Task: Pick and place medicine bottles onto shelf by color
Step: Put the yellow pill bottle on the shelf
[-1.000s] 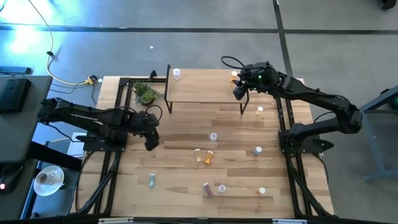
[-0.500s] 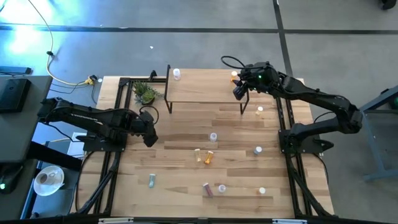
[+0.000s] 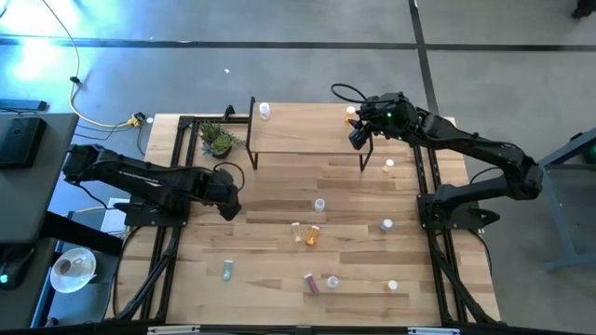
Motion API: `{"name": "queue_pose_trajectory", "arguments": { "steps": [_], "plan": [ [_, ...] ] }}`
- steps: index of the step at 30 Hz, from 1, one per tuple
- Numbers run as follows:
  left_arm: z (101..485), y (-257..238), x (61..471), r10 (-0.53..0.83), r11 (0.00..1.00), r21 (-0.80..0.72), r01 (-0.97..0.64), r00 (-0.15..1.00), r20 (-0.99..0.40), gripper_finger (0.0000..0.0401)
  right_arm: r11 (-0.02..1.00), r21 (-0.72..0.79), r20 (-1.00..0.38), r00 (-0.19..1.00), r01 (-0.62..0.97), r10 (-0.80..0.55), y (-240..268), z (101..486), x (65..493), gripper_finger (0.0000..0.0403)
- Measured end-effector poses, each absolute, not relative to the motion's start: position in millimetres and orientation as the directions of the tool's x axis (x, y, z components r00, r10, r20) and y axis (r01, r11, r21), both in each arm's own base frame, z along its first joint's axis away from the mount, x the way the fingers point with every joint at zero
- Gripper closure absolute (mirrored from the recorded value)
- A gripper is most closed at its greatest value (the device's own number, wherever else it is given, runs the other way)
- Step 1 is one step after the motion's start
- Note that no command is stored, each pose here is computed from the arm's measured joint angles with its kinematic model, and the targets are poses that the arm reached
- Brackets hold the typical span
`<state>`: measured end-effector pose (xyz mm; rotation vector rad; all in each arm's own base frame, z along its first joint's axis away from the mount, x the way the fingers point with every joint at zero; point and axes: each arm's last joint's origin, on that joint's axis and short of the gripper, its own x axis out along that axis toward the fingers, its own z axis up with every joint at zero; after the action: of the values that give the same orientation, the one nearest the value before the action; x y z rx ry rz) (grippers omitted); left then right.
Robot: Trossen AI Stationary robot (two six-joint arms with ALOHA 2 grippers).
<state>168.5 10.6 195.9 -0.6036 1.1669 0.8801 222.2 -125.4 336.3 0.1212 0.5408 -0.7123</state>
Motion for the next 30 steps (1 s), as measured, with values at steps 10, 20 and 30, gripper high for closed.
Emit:
{"name": "queue_pose_trajectory", "arguments": {
  "steps": [10, 20, 30],
  "plan": [
    [181.8, 11.7, 177.4, 0.286, 0.522, 0.107, -0.846, 0.055, -0.957, 0.0197, 0.756, -0.074, -0.51, 0.627, 0.65, -0.589, -125.4, 336.4, 222.2, 0.0238],
    [176.3, 12.0, 180.2, 0.296, 0.528, 0.143, -0.837, 0.023, -0.955, 0.021, 0.756, -0.074, -0.511, 0.626, 0.65, -0.589, -125.4, 336.3, 222.2, 0.0238],
    [176.3, 12.0, 180.2, 0.296, 0.566, 0.156, -0.809, 0.023, -0.955, 0.0288, 0.756, -0.075, -0.511, 0.626, 0.65, -0.589, -125.4, 336.3, 222.2, 0.0238]
  ]
}}
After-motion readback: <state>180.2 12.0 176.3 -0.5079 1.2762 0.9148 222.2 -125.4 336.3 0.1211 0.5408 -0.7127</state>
